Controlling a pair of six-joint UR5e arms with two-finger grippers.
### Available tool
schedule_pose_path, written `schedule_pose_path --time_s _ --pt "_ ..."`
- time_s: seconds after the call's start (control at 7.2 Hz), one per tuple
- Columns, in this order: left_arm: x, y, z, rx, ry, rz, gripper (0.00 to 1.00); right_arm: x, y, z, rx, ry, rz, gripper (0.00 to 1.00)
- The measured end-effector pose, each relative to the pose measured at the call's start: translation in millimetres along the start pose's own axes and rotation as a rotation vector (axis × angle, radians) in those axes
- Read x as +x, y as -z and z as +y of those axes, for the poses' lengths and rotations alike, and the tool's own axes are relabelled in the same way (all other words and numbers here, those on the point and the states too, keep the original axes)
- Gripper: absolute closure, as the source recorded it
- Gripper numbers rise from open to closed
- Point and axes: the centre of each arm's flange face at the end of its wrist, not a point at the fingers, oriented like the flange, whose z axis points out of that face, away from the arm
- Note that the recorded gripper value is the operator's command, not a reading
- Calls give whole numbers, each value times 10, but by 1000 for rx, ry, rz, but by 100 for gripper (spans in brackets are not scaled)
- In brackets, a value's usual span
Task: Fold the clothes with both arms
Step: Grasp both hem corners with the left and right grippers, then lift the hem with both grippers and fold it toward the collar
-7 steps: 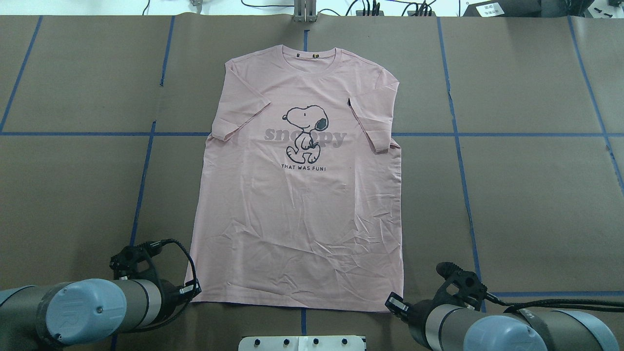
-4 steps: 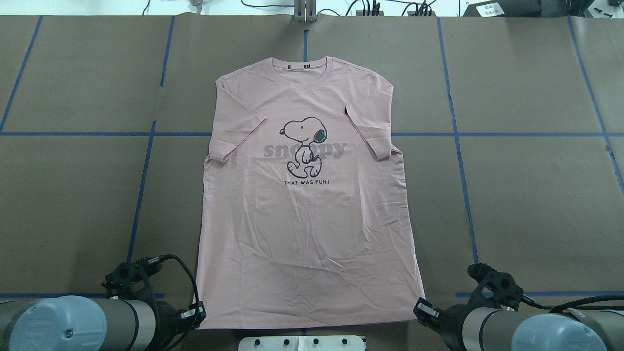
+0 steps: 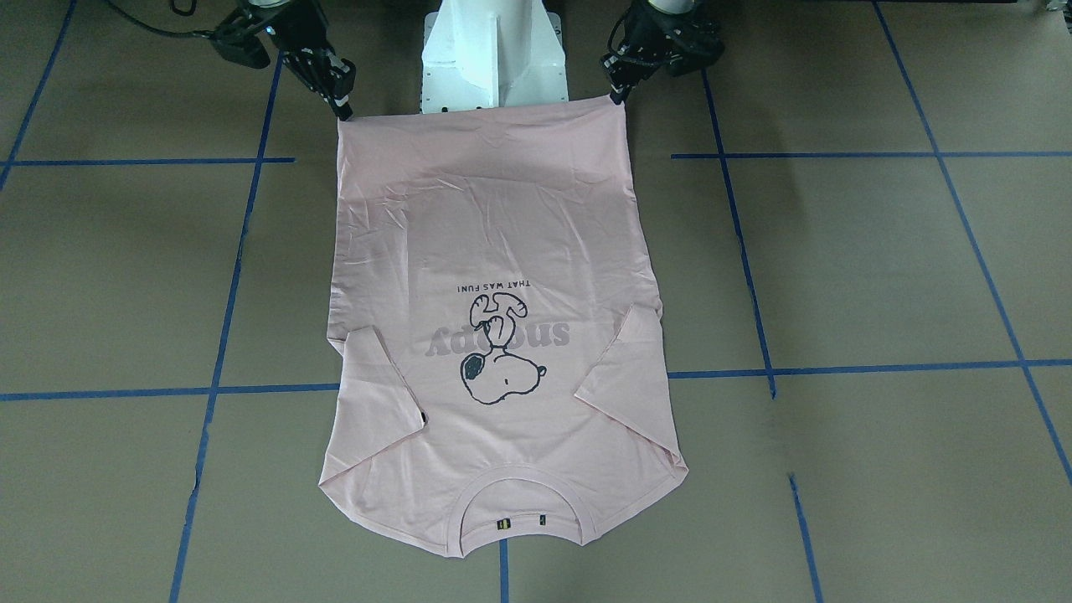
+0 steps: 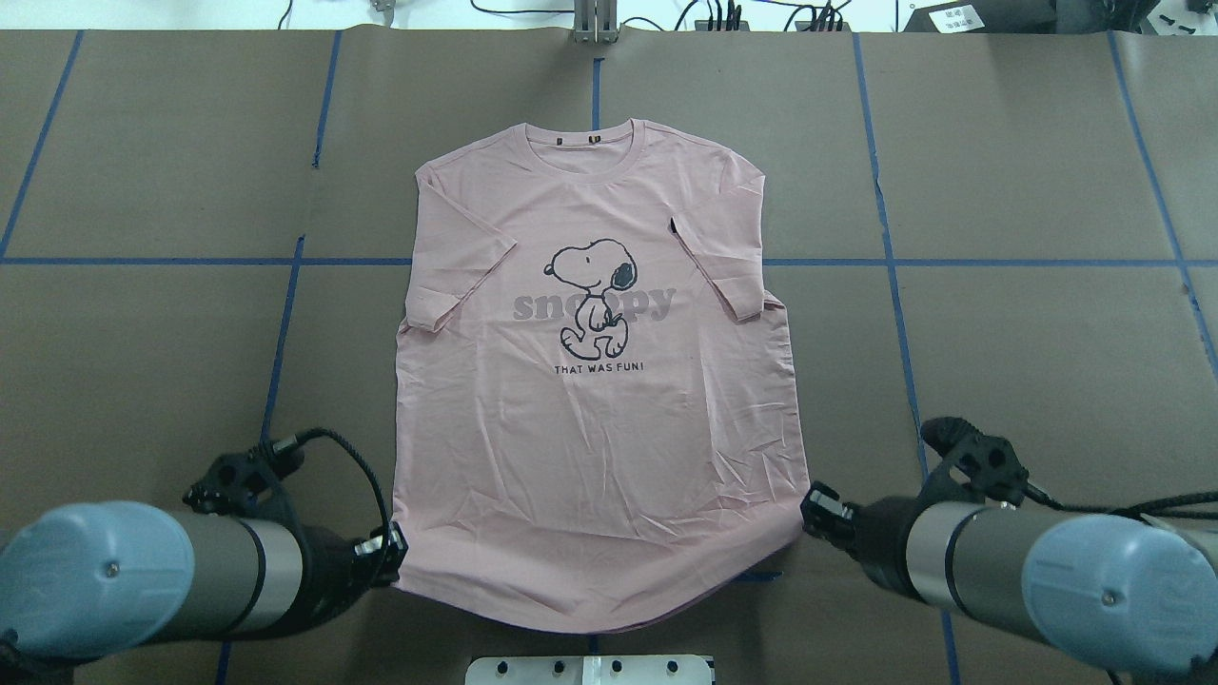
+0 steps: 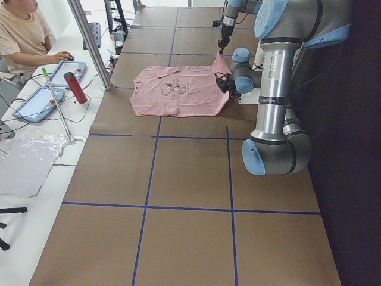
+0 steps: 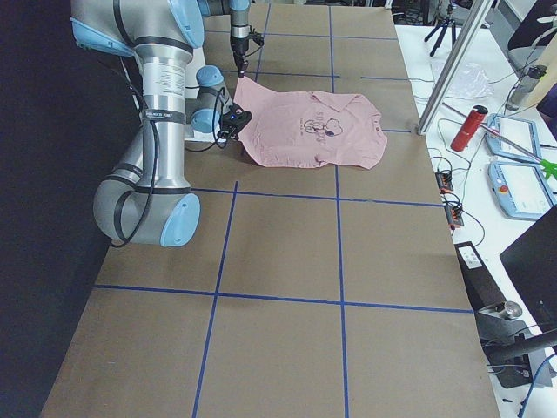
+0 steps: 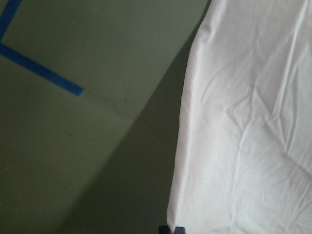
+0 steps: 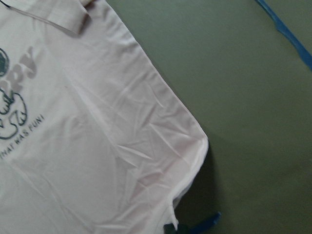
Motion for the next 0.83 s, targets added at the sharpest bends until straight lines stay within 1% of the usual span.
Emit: schedule_pose_path --time_s 0.14,0.28,0.42,0.56,0.83 --pt "161 80 -303 58 -13 33 100 -269 -155 -276 62 33 -27 100" --pt "365 83 -615 118 -26 57 100 -611 -370 -570 120 47 -39 100" --pt "634 14 -909 172 -28 72 100 -934 -541 -913 168 61 -29 100" --pt "886 -55 -1199 220 -20 79 100 -1190 -638 -1253 207 82 -11 100" --pt "1113 -142 -1915 316 -30 106 100 -1443 -805 -1873 283 125 38 100"
